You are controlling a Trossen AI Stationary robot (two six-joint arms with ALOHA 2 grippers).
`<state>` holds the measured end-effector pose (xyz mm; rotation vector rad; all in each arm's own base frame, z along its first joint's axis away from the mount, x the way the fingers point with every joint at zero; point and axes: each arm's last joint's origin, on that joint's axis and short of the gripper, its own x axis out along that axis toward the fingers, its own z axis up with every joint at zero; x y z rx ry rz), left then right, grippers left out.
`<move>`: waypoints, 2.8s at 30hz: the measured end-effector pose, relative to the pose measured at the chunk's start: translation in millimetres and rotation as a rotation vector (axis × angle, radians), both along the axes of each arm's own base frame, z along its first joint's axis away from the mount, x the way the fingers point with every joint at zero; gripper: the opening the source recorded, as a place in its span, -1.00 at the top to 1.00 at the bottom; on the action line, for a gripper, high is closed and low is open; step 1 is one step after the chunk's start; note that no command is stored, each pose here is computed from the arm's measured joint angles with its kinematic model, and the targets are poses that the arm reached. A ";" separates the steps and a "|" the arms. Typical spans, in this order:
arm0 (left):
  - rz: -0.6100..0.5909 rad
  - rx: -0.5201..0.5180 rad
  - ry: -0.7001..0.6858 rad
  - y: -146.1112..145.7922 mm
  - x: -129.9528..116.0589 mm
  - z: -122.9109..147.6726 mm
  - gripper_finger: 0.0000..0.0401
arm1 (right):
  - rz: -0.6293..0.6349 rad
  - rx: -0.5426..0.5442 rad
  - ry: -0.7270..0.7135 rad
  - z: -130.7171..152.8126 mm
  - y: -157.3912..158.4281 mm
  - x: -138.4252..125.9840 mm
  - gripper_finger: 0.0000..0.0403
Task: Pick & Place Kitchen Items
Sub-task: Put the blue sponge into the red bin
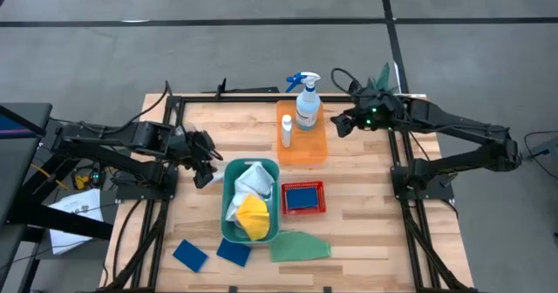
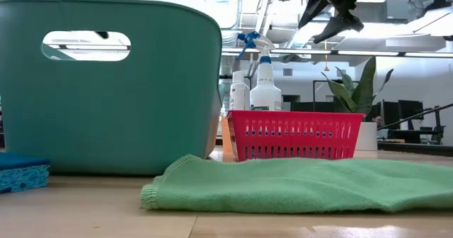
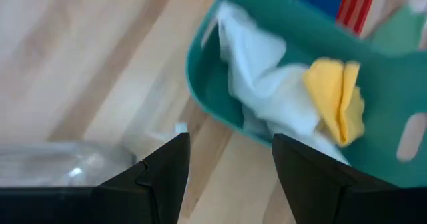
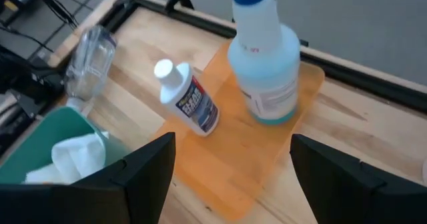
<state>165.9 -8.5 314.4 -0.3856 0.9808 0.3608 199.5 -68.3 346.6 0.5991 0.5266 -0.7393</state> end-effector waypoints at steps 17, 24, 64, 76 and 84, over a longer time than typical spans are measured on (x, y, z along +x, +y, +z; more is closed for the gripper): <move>0.003 -0.564 0.291 -42.5 -12.3 -96.5 -0.05 | -0.036 -0.023 -0.094 16.5 1.4 -23.6 -0.42; -0.034 -0.612 0.311 -66.0 -18.1 -101.5 -0.05 | -0.031 -0.025 -0.088 16.0 1.4 -22.9 -0.42; -0.731 -0.437 0.181 -124.7 -29.0 -158.0 0.29 | -0.021 -0.030 -0.073 15.3 1.9 -23.2 -0.42; -0.806 -0.433 0.185 -137.7 -16.0 -178.3 0.28 | -0.021 -0.028 -0.065 14.6 2.0 -23.7 -0.42; -0.861 -0.401 0.182 -138.2 -15.4 -181.6 0.26 | -0.020 -0.026 -0.060 14.2 2.2 -24.0 -0.42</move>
